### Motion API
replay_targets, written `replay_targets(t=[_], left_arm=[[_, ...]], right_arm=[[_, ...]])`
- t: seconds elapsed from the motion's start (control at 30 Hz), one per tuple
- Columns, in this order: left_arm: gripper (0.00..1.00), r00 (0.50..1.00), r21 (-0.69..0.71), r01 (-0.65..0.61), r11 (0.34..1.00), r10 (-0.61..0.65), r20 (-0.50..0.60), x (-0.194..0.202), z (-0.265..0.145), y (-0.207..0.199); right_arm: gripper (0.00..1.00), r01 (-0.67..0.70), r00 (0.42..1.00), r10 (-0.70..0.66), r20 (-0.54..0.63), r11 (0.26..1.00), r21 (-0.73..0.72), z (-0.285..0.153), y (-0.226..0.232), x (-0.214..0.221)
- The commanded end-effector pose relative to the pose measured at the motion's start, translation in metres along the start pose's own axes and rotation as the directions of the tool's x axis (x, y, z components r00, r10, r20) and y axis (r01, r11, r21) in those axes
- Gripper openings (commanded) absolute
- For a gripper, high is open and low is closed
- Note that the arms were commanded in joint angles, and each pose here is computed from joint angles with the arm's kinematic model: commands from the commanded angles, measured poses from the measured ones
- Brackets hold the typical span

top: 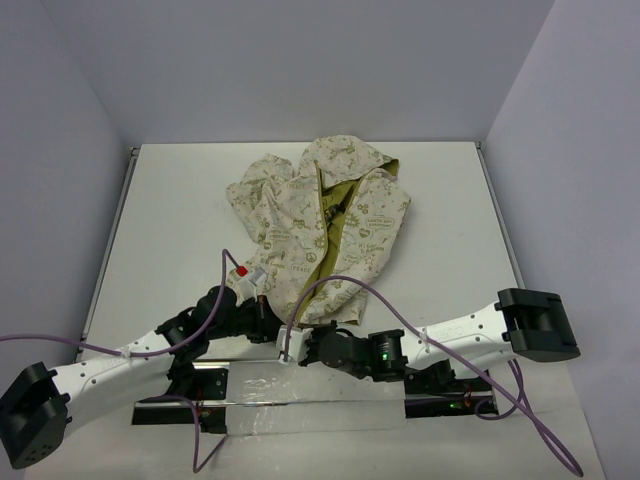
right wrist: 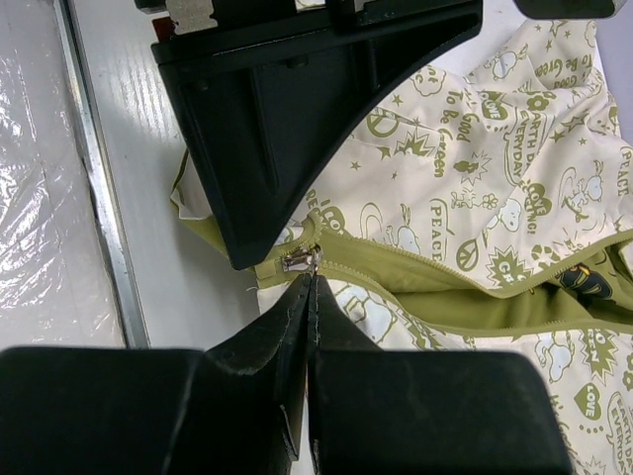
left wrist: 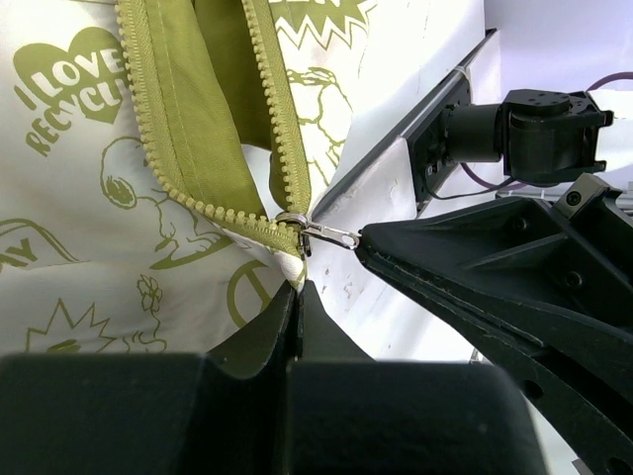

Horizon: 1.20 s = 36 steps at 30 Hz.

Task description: Zip up the jacket

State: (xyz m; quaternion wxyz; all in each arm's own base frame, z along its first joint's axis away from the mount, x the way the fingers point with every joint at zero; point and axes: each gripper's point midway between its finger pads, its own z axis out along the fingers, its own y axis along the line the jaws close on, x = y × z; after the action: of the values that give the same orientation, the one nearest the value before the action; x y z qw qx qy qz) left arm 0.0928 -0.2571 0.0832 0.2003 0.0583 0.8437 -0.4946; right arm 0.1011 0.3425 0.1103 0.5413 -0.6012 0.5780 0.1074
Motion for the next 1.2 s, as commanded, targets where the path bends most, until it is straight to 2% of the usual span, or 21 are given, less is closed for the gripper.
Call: replay_targets(t=[0.0,0.6,0.7,1.0,1.1,1.17], left_arm=[[0.00,0.999,0.020,-0.017,1.000,0.018,-0.027,0.004,0.000,-0.005],[0.00,1.000,0.019,-0.015,1.000,0.015,-0.023,0.004,-0.001,-0.005],[0.00,1.000,0.019,-0.015,1.000,0.015,-0.023,0.004,-0.001,-0.004],[0.00,1.000,0.020,-0.015,1.000,0.016,-0.022,0.004,-0.001,-0.004],[0.00,1.000,0.018,-0.013,1.000,0.013,-0.023,0.004,-0.001,-0.004],[0.00,1.000,0.020,-0.015,1.000,0.015,-0.023,0.004,-0.001,-0.004]], right_arm=[[0.06,-0.023,1.000,0.023,0.019,1.000,0.021,0.000,-0.005,-0.005],[0.14,-0.014,1.000,0.015,-0.007,1.000,0.015,0.011,0.005,0.002],[0.19,-0.015,1.000,0.015,-0.009,1.000,0.019,0.009,0.003,0.003],[0.22,-0.039,0.999,0.039,0.002,0.999,0.007,-0.007,-0.004,0.001],[0.25,-0.036,0.999,0.036,-0.012,0.999,0.004,-0.011,-0.003,0.006],[0.33,-0.034,0.999,0.034,-0.018,0.999,0.000,-0.013,-0.003,0.008]])
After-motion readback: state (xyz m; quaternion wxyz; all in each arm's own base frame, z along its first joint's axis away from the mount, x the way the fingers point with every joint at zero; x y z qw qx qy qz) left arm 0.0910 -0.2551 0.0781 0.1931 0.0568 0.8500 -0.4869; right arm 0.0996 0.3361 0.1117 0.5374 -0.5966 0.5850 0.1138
